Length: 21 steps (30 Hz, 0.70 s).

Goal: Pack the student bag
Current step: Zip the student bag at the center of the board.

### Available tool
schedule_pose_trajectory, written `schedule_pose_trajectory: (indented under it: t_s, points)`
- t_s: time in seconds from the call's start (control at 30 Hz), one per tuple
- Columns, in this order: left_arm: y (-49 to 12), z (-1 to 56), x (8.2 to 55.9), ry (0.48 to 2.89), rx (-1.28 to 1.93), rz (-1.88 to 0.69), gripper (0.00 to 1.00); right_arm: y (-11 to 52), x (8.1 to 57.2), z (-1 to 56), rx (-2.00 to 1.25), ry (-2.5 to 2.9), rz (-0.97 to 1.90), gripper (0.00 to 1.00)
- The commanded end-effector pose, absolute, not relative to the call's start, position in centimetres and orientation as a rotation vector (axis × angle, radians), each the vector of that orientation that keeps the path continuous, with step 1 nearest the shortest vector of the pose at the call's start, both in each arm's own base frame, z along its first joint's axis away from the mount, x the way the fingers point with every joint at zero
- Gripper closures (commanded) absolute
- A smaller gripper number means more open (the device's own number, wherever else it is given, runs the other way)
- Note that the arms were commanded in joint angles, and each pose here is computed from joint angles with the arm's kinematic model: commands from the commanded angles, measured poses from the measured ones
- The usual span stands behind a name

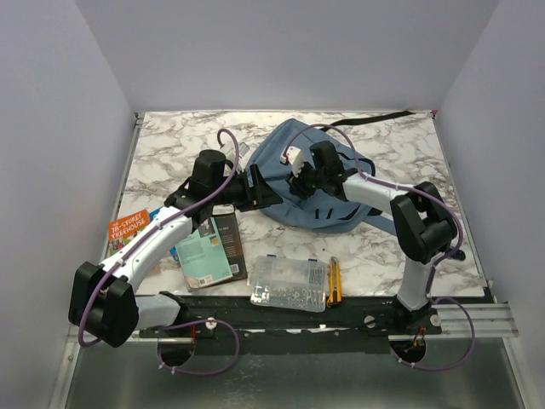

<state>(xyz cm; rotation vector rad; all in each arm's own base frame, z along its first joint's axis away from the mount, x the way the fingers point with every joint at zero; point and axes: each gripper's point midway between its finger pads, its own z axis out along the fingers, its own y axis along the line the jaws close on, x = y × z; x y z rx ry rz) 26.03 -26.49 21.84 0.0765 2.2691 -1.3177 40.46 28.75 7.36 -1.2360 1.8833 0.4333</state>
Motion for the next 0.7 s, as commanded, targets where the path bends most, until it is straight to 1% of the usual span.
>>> schedule_pose_trajectory:
  t_s: [0.0,0.13,0.2,0.33,0.53,0.6,0.67]
  points:
    - [-26.8,21.9,25.8,2.259,0.111,-1.351,0.38,28.4,41.5,6.6,-1.220,1.926,0.335,0.63]
    - [-27.0,21.4,25.7,2.270,0.117,-1.354,0.37,28.4,41.9,8.2,-1.119,1.944,0.345,0.83]
    - [-27.4,20.8,25.7,2.285,0.113,-1.375,0.37,28.4,42.0,9.5,-1.035,1.962,0.364,0.99]
    - [-29.0,20.0,26.4,2.343,0.118,-1.477,0.37,29.4,41.1,11.6,-0.943,1.973,0.483,0.99]
    - [-30.7,19.1,29.4,2.377,0.042,-1.502,0.39,29.1,41.5,13.4,-0.697,1.967,0.541,0.99]
    - [-31.4,18.8,30.5,2.396,0.010,-1.521,0.42,29.0,41.8,14.2,-0.584,1.988,0.582,0.99]
    - [-31.9,18.0,31.5,2.418,-0.021,-1.507,0.49,29.0,42.2,14.8,-0.485,2.017,0.608,0.99]
